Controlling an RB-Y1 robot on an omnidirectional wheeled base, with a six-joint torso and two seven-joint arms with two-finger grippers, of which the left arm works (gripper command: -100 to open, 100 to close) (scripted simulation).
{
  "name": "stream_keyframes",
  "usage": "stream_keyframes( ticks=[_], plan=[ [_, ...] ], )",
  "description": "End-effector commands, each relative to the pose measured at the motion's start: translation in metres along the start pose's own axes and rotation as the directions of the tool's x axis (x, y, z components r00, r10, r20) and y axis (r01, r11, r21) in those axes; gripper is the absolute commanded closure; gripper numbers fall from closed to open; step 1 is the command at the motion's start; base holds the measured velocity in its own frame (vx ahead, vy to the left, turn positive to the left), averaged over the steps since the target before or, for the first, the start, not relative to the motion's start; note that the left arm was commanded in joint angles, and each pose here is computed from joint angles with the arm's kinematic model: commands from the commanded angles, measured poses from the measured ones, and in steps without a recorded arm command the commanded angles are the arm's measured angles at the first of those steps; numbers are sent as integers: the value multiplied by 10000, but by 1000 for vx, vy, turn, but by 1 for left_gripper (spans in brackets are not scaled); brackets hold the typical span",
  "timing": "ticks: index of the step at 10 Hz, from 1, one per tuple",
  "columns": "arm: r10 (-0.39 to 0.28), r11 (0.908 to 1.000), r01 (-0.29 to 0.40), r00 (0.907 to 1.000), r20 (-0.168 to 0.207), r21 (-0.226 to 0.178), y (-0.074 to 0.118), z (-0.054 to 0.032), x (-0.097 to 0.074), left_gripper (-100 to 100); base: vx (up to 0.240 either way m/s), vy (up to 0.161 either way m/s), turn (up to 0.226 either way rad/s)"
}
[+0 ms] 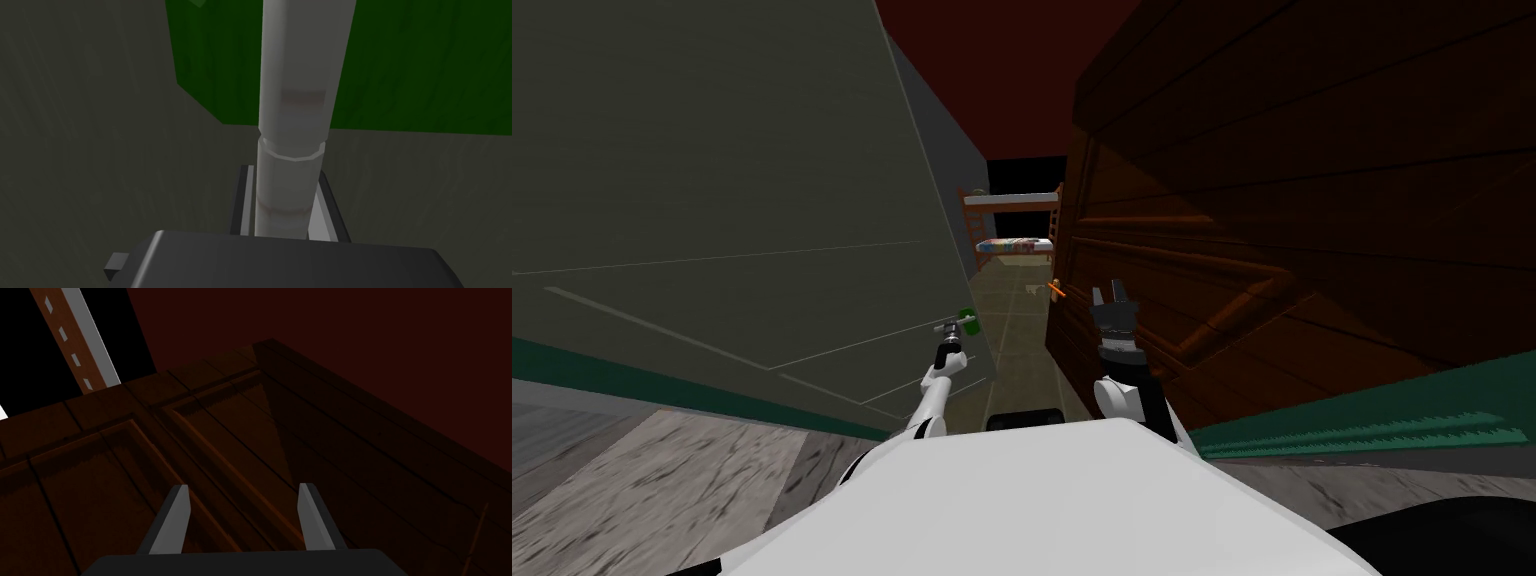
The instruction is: Push the door open
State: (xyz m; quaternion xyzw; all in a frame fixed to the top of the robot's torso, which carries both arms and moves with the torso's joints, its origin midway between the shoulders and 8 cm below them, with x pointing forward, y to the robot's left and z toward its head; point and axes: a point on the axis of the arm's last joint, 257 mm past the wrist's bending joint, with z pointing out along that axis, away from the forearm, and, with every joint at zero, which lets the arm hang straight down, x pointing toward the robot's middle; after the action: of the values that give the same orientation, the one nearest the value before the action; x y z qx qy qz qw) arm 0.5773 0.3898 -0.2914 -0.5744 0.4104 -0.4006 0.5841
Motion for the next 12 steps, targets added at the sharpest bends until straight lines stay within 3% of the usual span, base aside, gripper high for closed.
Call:
stream_keyframes(
  ticks=[1, 4, 7, 12],
  plan=[
    [-61, 10000, 60, 9998, 176, 54, -30, 12, -66, 100, 196, -87, 88],
    [-139, 9999, 140, 9995, 299, -51, 20, -14, -96, 100, 145, -60, 84],
    [77, 9999, -87, 9974, 717, 138, -67, 60, -228, 100, 155, 12, 110],
    [41, 9999, -56, 9936, 1124, 134, -66, 80, -149, 100, 207, 12, 122]
  ],
)
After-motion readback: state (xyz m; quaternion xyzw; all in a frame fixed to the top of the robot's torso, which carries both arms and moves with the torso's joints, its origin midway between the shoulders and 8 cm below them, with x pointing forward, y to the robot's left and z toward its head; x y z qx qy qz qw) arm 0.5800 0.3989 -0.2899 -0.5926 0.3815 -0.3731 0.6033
